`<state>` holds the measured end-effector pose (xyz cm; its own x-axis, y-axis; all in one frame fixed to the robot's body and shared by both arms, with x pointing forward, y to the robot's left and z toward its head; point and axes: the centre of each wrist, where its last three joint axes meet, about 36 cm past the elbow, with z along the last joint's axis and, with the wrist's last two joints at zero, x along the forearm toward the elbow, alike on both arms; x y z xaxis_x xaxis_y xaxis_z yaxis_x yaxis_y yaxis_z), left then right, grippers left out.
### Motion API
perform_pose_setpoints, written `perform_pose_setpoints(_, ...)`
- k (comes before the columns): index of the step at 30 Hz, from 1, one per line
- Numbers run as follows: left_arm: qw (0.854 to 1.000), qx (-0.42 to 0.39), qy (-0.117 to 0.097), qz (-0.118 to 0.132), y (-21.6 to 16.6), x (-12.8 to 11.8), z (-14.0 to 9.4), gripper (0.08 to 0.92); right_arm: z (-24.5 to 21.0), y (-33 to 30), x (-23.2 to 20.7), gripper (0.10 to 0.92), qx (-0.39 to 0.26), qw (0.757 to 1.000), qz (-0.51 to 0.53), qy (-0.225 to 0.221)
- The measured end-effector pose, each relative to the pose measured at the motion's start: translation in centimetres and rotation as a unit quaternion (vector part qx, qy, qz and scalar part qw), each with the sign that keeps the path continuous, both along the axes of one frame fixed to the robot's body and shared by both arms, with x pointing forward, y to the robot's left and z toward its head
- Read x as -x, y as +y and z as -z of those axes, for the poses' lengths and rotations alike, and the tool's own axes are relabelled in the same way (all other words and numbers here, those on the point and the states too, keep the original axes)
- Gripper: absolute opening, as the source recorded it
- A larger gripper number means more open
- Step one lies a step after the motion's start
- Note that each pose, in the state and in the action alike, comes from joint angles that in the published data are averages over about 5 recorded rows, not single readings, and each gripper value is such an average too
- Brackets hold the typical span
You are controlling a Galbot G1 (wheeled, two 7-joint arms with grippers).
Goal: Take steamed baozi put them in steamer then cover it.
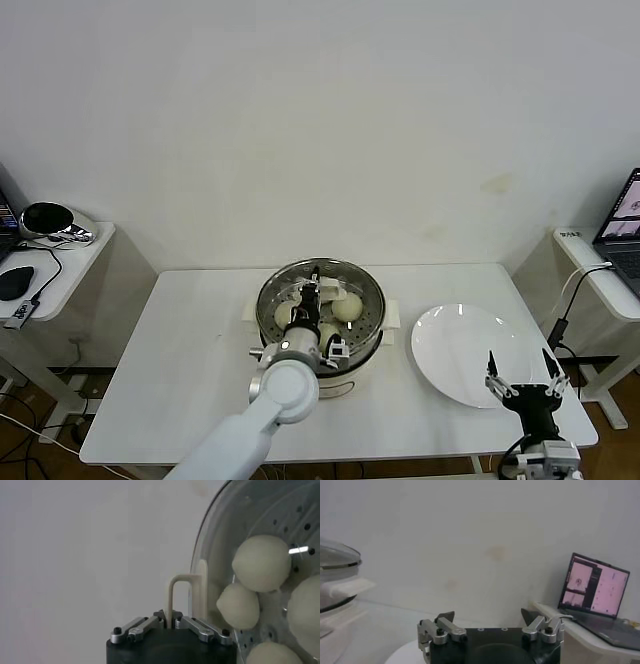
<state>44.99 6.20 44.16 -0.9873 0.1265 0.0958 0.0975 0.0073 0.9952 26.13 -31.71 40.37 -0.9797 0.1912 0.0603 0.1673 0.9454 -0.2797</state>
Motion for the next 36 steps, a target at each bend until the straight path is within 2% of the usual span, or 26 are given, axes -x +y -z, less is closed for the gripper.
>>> perform_pose_setpoints(9,1.000,0.005,0.000,-0.002,-0.1,0.0,0.5,0.149,0.0,0.1,0.0,0.823,0.000,1.000,-0.003,-0.001)
perform_pose_setpoints(12,1.000,0.009,0.001,-0.004,-0.1,0.1,0.5,0.181,0.0,0.2,0.0,0.823,0.000,1.000,-0.004,-0.001)
perform_pose_setpoints(23,1.000,0.029,-0.007,0.000,0.9,1.5,-0.1,0.491,0.0,0.4,0.2,0.823,0.001,1.000,-0.009,0.000)
perform_pose_setpoints(32,0.997,0.070,-0.009,0.022,2.7,5.3,-1.0,0.750,0.0,0.5,0.3,0.823,0.002,1.000,-0.013,-0.001)
perform_pose_setpoints(36,0.993,0.118,-0.005,0.029,4.3,7.6,-1.8,0.812,0.0,0.5,0.4,0.823,0.004,1.000,-0.018,-0.001)
